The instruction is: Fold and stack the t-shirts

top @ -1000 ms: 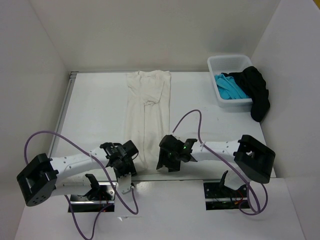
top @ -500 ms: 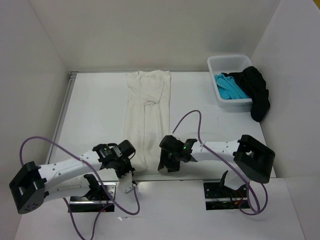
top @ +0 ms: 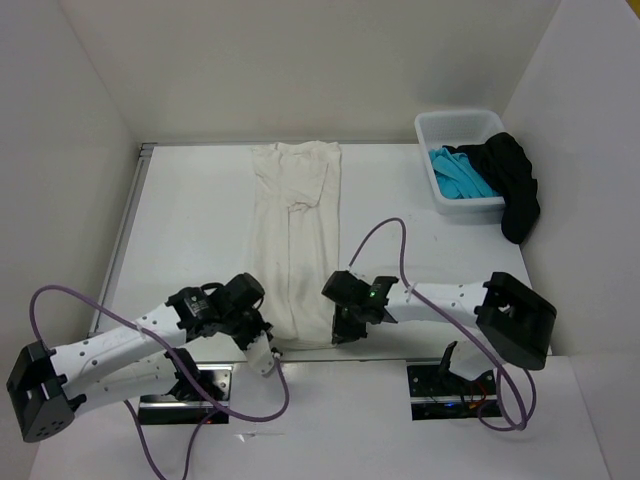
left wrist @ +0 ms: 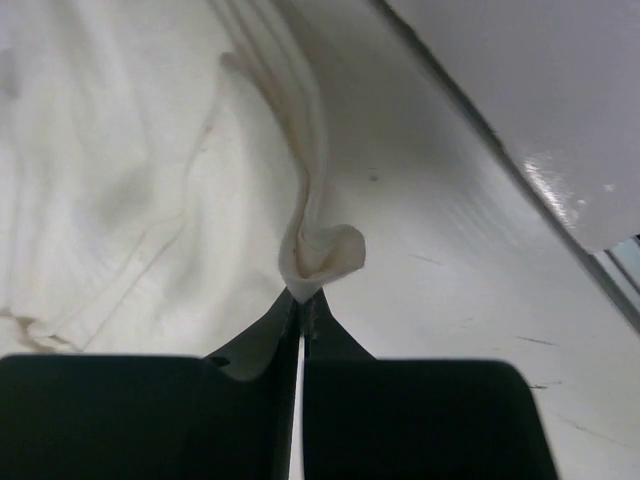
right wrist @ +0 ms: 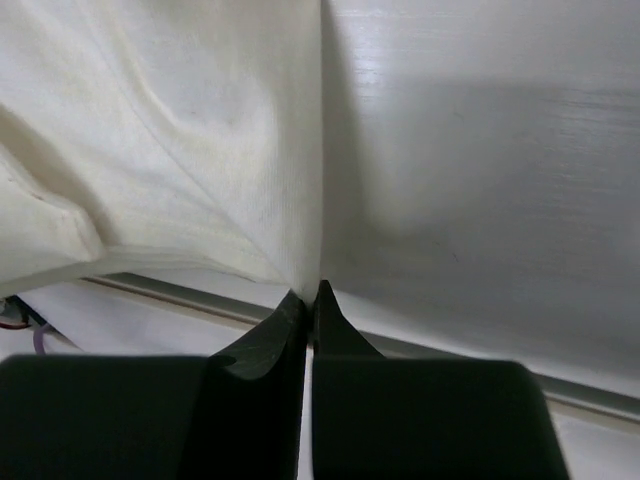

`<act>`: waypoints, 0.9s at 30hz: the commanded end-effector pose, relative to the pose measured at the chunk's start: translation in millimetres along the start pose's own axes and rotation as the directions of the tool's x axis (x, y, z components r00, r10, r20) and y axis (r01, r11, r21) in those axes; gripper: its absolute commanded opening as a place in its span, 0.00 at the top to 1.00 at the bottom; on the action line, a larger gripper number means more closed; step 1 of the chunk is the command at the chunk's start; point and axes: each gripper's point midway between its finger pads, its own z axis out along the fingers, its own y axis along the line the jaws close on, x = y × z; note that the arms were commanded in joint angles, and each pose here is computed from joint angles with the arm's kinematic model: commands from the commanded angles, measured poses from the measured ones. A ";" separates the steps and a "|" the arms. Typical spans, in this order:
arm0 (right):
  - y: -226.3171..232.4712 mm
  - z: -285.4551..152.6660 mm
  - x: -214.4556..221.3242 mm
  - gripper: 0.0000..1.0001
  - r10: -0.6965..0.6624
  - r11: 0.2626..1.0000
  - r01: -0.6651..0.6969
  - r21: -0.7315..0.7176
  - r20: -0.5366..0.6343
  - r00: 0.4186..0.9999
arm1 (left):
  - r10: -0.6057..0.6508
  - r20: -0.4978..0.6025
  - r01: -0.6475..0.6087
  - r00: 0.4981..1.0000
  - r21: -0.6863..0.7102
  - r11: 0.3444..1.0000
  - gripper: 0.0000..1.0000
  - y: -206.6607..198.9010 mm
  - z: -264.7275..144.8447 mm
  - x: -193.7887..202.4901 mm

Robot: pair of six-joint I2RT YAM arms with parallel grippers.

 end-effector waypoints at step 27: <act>24.9 -74.5 -260.3 1.00 -0.172 0.966 0.196 -0.168 0.149 0.974 | -0.777 0.376 0.863 0.505 -0.227 0.451 1.00 194.4 -70.1 111.2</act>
